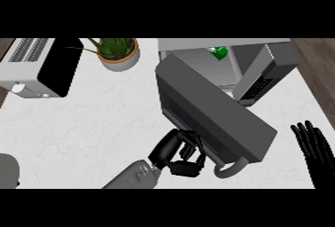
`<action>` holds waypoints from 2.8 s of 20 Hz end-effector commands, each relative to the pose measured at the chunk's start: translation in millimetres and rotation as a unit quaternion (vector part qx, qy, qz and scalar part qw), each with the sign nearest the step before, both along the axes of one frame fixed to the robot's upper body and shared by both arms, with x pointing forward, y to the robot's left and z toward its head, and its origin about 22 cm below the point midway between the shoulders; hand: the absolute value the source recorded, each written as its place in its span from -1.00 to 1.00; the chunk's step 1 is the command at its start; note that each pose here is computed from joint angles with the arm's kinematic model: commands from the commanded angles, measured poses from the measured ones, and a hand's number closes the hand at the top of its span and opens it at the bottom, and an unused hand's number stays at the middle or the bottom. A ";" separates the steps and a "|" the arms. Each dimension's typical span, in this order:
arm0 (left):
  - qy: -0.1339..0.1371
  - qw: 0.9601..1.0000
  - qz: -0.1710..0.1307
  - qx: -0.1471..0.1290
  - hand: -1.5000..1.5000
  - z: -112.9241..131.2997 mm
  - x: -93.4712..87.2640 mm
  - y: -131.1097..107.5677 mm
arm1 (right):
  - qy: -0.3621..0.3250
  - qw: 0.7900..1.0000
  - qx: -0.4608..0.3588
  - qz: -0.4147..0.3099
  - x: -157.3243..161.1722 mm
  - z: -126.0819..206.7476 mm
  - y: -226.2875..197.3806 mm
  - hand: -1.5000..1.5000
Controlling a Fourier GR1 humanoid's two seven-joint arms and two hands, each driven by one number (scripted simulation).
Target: Pick up the milk, place it into the microwave and close the microwave
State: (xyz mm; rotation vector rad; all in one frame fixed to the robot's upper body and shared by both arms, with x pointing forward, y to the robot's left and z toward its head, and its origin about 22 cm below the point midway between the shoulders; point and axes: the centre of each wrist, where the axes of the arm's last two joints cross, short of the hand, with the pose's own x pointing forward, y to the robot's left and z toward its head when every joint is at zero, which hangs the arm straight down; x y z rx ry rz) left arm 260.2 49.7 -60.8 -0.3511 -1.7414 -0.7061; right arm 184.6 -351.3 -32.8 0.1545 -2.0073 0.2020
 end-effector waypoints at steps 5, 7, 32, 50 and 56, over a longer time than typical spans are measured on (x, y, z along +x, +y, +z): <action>0.004 1.000 0.007 -0.018 1.00 12.4 10.0 -20.0 | -0.029 0.997 0.008 0.064 -0.6 39.7 -6.2 -1.00; 0.008 0.999 0.018 -0.040 1.00 19.6 12.8 -23.8 | -0.026 0.997 0.016 0.072 0.9 43.3 7.4 -1.00; 0.013 0.958 0.255 -0.129 -1.00 85.0 70.6 -39.9 | -0.174 0.962 -0.207 0.035 47.1 185.0 -34.6 1.00; 0.011 0.944 0.285 -0.167 -1.00 95.5 82.1 -42.1 | -0.203 0.949 -0.242 0.009 65.8 210.5 -39.0 1.00; 0.009 0.945 0.282 -0.166 -1.00 87.1 80.6 -39.8 | -0.213 0.944 -0.251 0.010 71.7 219.4 -35.2 1.00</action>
